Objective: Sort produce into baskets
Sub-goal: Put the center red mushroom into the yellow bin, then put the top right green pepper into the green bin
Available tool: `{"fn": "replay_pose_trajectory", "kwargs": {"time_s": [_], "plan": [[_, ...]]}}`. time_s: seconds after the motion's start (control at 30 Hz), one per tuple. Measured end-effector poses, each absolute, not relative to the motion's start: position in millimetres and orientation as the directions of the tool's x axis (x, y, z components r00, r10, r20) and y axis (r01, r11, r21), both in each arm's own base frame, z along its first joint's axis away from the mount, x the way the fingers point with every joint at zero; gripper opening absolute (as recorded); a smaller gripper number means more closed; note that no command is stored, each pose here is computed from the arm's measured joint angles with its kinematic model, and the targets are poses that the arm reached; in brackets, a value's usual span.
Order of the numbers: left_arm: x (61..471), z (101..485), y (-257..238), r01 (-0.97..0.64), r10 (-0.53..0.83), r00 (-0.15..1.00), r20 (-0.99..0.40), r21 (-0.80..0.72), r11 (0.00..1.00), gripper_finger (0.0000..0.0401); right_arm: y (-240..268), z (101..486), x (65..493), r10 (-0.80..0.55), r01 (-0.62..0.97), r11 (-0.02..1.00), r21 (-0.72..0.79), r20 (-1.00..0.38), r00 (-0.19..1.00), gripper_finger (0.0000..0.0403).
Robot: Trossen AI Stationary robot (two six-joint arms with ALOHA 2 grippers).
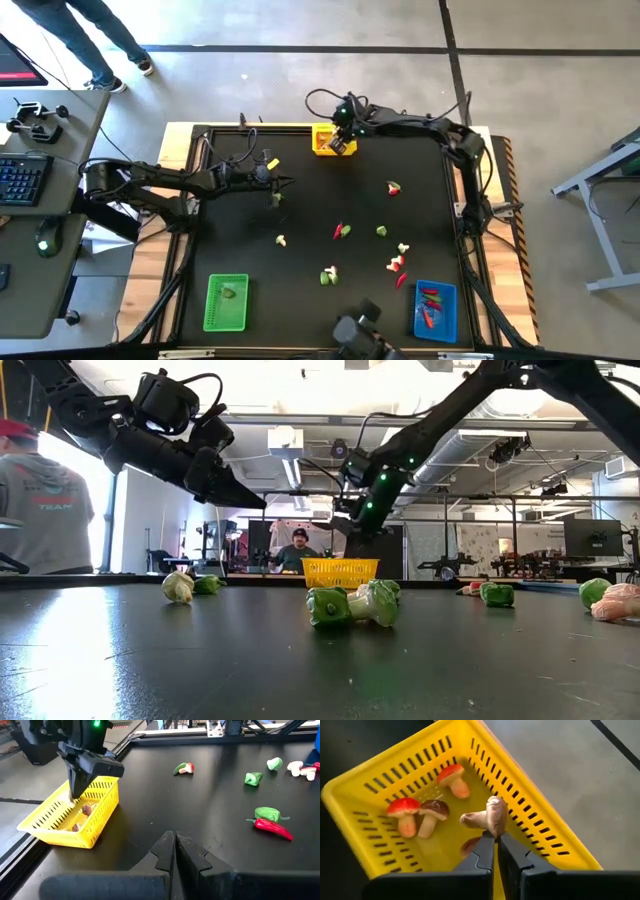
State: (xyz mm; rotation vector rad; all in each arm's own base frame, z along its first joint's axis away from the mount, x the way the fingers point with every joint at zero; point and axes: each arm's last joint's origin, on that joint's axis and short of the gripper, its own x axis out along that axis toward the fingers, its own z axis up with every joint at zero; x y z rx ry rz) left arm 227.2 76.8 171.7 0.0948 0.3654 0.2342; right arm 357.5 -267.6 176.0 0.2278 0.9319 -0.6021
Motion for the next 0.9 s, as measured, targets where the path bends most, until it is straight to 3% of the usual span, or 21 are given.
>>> {"fn": "replay_pose_trajectory", "kwargs": {"time_s": [0.17,0.43,0.53,0.67,0.83,0.9], "plan": [[227.0,171.2,76.8,-0.209,0.243,0.906,-0.347,0.133,0.969,0.0005,-268.4,176.0,358.3,-0.396,0.588,0.805,-0.072,-0.804,0.443,0.003],[226.7,170.3,76.7,-0.208,0.242,0.902,-0.357,0.132,0.969,0.0005,-266.3,174.5,357.3,-0.384,0.585,0.808,-0.075,-0.82,0.425,0.0124],[226.5,169.8,76.6,-0.207,0.241,0.9,-0.362,0.131,0.97,0.0005,-264.3,175.5,356.3,-0.375,0.581,0.81,-0.075,-0.828,0.416,0.0141],[226.5,169.6,76.3,-0.205,0.24,0.9,-0.364,0.131,0.97,0.0005,-255.3,187.4,356.0,-0.386,0.558,0.823,-0.108,-0.827,0.409,0.0118],[227.3,167.9,71.7,-0.178,0.222,0.897,-0.381,0.146,0.973,0.0005,-220.1,196.3,362.1,-0.399,0.467,0.869,-0.16,-0.787,0.472,0.0023],[228.1,167.7,68.9,-0.161,0.21,0.899,-0.384,0.157,0.974,0.0005,-207.2,193.6,362.2,-0.401,0.452,0.878,-0.157,-0.756,0.518,0.0009]]}}
